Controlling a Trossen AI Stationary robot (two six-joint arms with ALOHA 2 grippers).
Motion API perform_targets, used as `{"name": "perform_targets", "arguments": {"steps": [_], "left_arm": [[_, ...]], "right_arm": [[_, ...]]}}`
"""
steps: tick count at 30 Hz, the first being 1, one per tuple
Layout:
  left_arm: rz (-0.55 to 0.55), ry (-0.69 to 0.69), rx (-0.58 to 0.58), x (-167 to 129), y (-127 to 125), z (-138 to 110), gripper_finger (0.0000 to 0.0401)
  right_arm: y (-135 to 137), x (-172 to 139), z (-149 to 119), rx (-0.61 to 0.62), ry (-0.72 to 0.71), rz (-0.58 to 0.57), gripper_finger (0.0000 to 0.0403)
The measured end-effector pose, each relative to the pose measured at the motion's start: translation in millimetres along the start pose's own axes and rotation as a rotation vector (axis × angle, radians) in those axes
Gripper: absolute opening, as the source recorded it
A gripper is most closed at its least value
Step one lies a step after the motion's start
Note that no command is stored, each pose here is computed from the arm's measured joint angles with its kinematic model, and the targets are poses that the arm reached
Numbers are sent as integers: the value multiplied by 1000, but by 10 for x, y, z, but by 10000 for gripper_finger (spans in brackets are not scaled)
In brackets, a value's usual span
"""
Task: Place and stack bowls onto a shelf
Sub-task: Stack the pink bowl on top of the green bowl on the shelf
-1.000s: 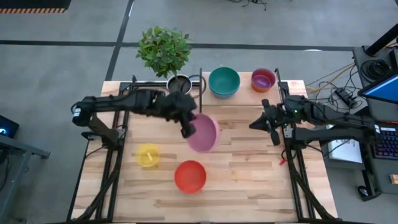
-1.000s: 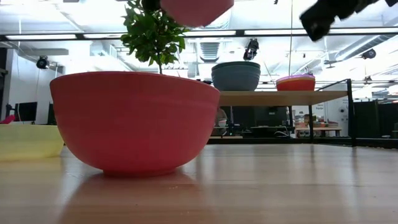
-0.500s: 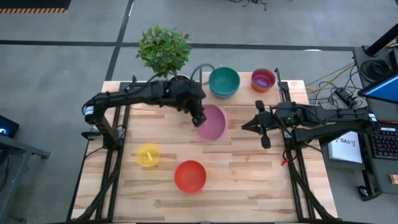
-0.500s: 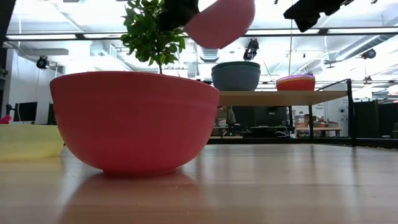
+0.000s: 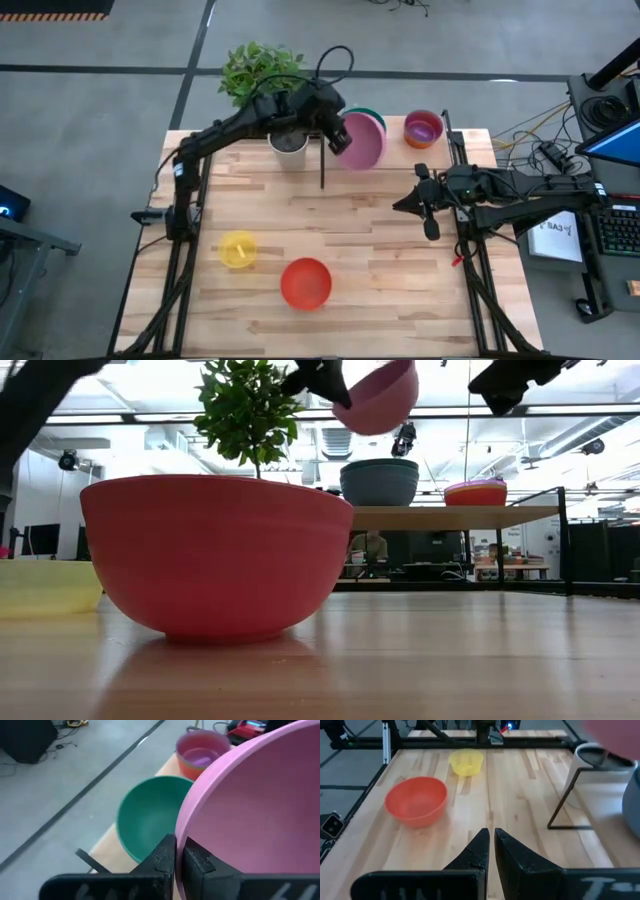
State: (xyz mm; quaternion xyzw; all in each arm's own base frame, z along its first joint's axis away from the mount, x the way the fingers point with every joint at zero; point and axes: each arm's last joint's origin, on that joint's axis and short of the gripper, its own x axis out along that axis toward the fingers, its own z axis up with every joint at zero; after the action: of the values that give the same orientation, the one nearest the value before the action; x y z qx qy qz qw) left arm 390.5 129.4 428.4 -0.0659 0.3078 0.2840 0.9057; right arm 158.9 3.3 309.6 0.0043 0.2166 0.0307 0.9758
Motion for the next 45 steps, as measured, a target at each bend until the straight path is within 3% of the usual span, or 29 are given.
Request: {"name": "perform_targets", "arguments": {"steps": [6, 24, 41, 45], "left_arm": [[35, 43, -20, 311, 207, -124, 0], [55, -65, -91, 384, 343, -31, 2], [63, -93, -93, 402, 402, -4, 102], [-59, -90, -5, 282, 293, 5, 116]], "right_arm": [[17, 2, -14, 13, 14, 10, 18], [24, 7, -16, 23, 16, 13, 18], [24, 7, -18, 36, 17, 13, 18], [21, 23, -39, 36, 20, 5, 18]]}}
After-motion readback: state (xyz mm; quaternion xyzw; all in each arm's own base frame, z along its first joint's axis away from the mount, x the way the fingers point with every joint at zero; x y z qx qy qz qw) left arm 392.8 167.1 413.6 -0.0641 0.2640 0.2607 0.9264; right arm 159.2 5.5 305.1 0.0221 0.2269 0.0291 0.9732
